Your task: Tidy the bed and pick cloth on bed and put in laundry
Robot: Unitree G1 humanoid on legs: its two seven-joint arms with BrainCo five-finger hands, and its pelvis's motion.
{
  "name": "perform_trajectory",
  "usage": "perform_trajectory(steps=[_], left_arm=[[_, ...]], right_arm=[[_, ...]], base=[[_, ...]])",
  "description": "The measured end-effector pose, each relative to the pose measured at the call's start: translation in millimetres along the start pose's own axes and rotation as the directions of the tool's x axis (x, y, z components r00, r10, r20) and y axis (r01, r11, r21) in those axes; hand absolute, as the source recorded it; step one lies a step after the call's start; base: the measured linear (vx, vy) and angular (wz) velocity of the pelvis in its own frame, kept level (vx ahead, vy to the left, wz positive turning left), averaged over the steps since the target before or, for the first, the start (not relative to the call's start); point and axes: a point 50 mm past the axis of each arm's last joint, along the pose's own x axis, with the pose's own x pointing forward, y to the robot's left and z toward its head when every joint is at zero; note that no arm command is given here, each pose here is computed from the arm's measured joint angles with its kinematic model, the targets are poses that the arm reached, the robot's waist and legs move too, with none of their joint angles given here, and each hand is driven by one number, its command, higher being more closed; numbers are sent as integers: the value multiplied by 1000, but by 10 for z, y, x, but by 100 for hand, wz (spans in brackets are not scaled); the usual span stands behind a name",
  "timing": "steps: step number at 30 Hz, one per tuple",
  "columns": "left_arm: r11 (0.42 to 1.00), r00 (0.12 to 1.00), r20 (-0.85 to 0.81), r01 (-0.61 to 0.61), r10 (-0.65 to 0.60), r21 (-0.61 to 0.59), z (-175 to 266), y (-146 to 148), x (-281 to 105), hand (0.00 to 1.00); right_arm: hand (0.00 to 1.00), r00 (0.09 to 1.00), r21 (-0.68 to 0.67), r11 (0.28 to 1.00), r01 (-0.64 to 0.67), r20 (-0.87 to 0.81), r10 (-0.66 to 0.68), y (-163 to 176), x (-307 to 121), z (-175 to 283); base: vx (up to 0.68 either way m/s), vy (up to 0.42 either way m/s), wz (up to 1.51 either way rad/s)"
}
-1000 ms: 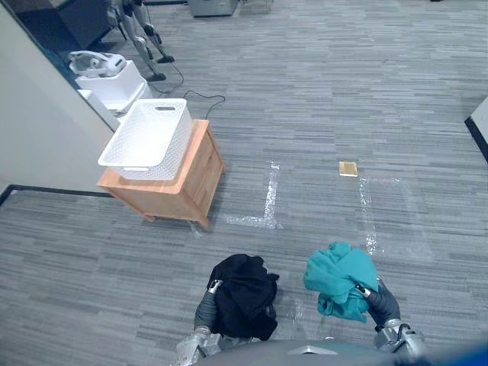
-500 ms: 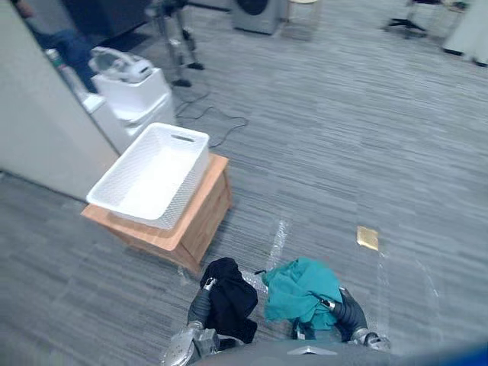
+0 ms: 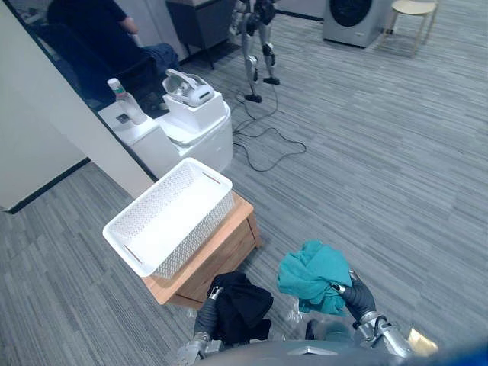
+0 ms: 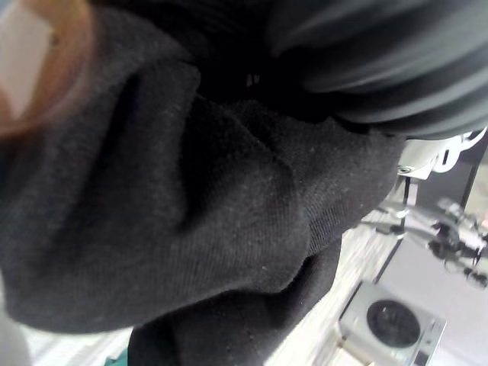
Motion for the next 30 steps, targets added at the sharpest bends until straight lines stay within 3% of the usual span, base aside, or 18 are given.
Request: perform_trajectory(steps=[6,10,14,18,21,24,26,30], left_arm=[[999,999,1,47,-47,8,12,-121,25,100],[998,998,-14,65,-64,20,51,-126,30,100],[990,997,-41,72,-67,125,136,16,20,100],[965,989,-83,136,-121,224,198,138,-3,100],[973,982,-124,159,-139,166,32,39,-61,100],[968,971,-138,212,-193,135,-30,-65,-72,100],[958,962,-143,251,-231,142,-17,-80,-64,100],[929,943,-158,319,-292,189,7,-151,-18,100]], right_arm=[[100,999,-34,999,-21,-32,20,64,60,-17],[100,998,-49,999,-16,59,19,168,210,167],[100,985,-39,999,2,170,5,275,193,305],[100,917,-65,995,73,396,-42,433,71,773],[100,881,-111,987,113,472,-48,326,7,1006],[100,797,-233,966,113,601,52,297,-136,1473],[100,721,-349,934,83,668,185,418,-196,1834],[100,627,-528,849,-17,656,420,721,-109,2258]], base=[[429,21,89],[356,52,72],[386,-161,156],[350,-291,150],[287,-194,32],[213,-86,23],[114,-27,8],[-1,22,7]])
